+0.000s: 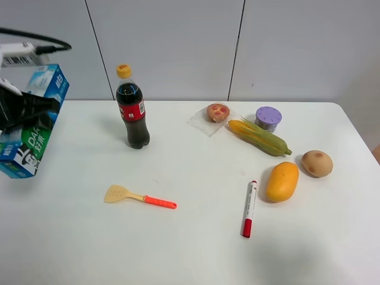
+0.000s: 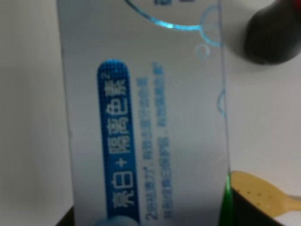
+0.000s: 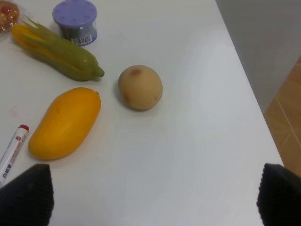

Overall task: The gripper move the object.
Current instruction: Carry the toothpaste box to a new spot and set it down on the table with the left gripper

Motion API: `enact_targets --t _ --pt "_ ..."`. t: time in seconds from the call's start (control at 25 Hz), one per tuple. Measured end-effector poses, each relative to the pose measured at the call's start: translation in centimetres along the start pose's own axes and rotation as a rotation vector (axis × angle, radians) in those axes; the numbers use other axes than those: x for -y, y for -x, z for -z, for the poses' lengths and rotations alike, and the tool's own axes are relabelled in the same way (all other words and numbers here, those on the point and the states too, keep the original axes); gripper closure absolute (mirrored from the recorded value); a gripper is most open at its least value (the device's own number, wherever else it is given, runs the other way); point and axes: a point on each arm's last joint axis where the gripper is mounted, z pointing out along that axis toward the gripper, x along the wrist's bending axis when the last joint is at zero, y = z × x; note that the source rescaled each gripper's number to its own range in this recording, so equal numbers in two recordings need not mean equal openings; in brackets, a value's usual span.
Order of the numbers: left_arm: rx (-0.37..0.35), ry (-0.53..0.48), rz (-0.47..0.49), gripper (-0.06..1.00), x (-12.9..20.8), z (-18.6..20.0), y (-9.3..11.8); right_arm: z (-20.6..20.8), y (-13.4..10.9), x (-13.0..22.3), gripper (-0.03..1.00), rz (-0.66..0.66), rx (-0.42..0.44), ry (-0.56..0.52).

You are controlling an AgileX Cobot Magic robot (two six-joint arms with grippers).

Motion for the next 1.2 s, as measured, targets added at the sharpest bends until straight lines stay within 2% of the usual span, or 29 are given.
enact_targets --t 0.24,0.36,0.84,1.2 --pt "-0.014 -0.109 -0.005 0.93 1.4 -5.9 -0.2 0.0 0.0 0.0 -0.03 0.0 0.0 0.0" --pt "-0.016 -0.129 -0.005 0.93 1.7 -8.0 -0.2 0.0 0.0 0.0 -0.03 0.0 0.0 0.0" --pt "-0.015 -0.12 -0.007 0.93 2.6 -13.6 -0.3 0.0 0.0 0.0 -0.03 0.0 0.0 0.0" --pt "-0.018 -0.13 -0.026 0.93 3.6 -16.4 -0.5 0.0 0.0 0.0 -0.03 0.0 0.0 0.0"
